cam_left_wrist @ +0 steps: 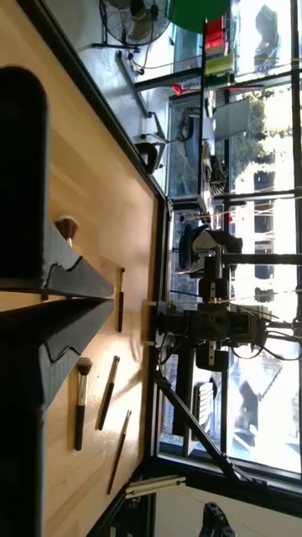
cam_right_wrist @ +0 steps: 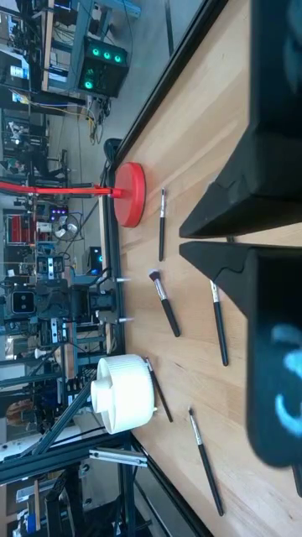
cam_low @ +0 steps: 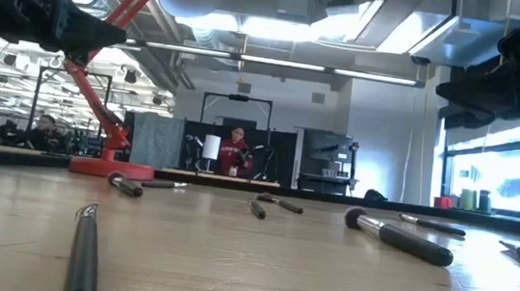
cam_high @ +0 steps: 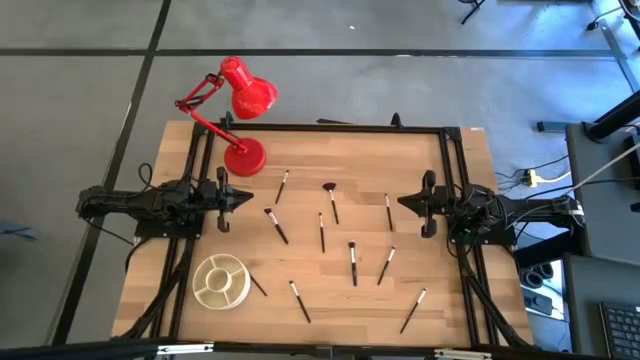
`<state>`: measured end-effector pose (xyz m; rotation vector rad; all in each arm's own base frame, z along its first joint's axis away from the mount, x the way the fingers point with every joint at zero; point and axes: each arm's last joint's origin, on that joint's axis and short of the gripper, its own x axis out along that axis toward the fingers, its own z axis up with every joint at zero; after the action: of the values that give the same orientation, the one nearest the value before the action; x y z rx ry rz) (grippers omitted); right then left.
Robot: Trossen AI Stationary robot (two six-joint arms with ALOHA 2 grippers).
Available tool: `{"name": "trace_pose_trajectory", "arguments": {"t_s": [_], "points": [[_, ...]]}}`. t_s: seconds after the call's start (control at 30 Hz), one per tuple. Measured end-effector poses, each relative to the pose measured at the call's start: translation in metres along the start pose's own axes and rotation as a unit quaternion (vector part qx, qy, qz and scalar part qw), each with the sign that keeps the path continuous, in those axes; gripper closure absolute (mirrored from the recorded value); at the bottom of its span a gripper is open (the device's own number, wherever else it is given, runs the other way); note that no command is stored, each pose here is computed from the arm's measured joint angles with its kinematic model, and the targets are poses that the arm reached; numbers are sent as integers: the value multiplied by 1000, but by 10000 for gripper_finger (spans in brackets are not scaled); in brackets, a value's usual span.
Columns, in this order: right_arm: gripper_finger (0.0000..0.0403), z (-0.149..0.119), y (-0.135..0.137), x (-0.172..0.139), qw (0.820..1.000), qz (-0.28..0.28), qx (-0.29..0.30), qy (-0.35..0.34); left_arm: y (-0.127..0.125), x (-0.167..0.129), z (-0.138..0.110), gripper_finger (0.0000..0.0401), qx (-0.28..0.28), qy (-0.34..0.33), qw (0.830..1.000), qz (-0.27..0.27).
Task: Put items in baskets/containers
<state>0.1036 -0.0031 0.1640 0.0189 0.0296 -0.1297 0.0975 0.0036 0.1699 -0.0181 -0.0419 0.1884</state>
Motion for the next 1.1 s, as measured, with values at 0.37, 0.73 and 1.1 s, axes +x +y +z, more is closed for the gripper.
{"name": "trace_pose_trajectory", "arguments": {"t_s": [0.37,0.73,1.1], "points": [[382,6,-1,0,968,-6,250,-31,2,0,1,393,38,-3,999,35],[382,7,-13,2,931,-198,307,-11,5,0,5,392,28,-24,996,79],[376,24,-33,45,873,-298,323,214,10,-2,10,389,67,-39,981,175]]}}
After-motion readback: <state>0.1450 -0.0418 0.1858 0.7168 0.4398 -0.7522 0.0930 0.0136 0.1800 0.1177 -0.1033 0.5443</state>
